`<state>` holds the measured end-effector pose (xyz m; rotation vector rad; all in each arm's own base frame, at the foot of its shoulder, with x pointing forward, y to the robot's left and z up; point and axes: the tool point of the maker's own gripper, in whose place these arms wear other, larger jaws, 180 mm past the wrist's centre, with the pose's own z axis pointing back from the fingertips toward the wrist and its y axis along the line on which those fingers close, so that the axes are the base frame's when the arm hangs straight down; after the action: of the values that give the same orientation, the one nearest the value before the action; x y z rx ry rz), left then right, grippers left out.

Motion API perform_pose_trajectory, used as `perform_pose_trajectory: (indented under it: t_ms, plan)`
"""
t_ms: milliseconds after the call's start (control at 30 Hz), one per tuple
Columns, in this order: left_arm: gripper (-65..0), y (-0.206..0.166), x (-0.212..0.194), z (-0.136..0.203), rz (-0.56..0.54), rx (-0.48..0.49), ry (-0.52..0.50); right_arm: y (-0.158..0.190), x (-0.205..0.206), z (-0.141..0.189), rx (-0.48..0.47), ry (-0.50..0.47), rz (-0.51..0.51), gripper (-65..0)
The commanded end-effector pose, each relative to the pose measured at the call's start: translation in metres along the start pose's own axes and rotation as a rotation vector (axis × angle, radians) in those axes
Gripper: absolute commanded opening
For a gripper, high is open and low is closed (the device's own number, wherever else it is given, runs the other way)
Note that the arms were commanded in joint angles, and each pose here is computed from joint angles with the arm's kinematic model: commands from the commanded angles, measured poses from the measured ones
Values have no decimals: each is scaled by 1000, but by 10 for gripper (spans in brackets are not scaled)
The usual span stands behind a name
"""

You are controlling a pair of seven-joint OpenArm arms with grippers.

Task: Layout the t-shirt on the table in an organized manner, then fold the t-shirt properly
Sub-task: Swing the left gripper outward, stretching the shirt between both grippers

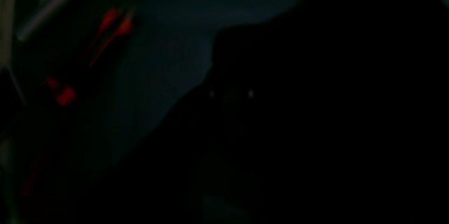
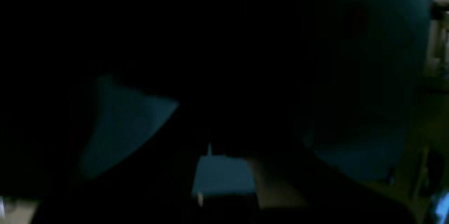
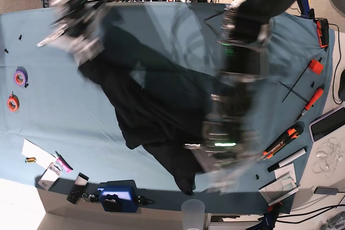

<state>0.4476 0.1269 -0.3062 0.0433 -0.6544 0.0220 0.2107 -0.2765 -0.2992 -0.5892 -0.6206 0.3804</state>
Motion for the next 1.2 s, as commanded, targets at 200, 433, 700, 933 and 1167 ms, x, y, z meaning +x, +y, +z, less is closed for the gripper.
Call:
perform_pose_trajectory:
  t_ms: [200,433,700,933,1167]
  plan:
    - [-650,52,-21,-2,96,-49,26,-83,3,3,-244,15,-79,-650]
    - [-650,57,-96,-12,174,-126,159,-91,20,3,-265,-47,-96,-650]
    - [-650,54,-130,1,208,-252,138,-92,26,3,-268,-73,-96,-650]
    - [-365,90,-152,6,172,-176,210,-92,26,3,-266,-72,-91,-650]
    - [-343,137,-160,15,143,-73,238,-97,34,4,-278,-100,-100,-650]
